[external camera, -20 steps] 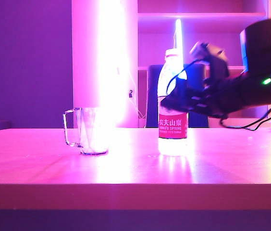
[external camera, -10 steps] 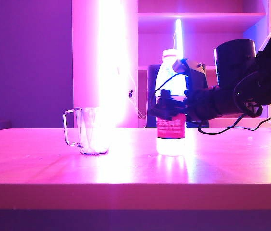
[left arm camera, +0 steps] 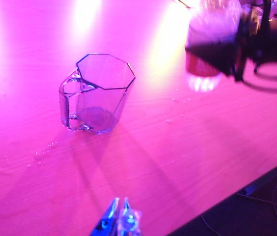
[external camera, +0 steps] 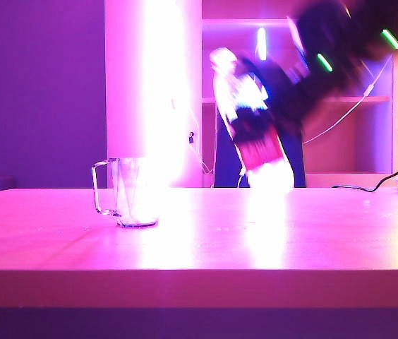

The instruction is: Pick up the mineral water bottle on the table and pour water into the mug until it's half full.

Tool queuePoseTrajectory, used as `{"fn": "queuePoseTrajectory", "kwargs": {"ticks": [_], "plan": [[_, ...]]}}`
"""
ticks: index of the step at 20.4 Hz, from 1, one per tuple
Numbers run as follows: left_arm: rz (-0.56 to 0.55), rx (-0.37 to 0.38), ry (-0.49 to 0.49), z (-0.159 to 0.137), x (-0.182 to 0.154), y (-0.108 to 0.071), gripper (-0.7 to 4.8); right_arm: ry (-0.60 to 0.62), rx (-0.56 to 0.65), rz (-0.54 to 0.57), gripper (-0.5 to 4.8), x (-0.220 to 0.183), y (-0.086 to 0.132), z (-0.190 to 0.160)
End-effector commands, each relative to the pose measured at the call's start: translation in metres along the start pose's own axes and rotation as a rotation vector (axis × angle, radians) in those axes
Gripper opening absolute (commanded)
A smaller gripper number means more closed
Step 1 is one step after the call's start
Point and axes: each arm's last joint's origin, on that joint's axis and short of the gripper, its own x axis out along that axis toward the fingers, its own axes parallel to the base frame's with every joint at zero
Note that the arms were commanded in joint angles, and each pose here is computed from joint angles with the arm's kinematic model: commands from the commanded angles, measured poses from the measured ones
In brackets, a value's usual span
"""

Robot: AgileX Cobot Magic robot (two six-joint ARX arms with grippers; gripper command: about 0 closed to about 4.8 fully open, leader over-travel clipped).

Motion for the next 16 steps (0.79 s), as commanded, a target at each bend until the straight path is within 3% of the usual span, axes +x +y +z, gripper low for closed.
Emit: {"fn": "queuePoseTrajectory", "kwargs": {"ticks": [1,5,10,16], "plan": [[-0.006,0.012,-0.015,0.003,-0.001,-0.001,-0.05,0.088,-0.239,-0.044,2.43,0.002,0.021,0.033],[0.028,0.023,-0.024,0.004,-0.001,0.0,-0.05,0.202,-0.455,-0.231,2.42,0.013,0.05,0.046],[0.168,0.021,-0.031,0.004,-0.001,0.004,-0.05,0.33,-0.626,-0.297,2.42,0.034,0.063,0.036],[0.169,0.043,-0.071,0.008,-0.001,0.004,-0.05,0.395,-0.764,-0.377,2.42,0.036,0.068,0.037]]}}
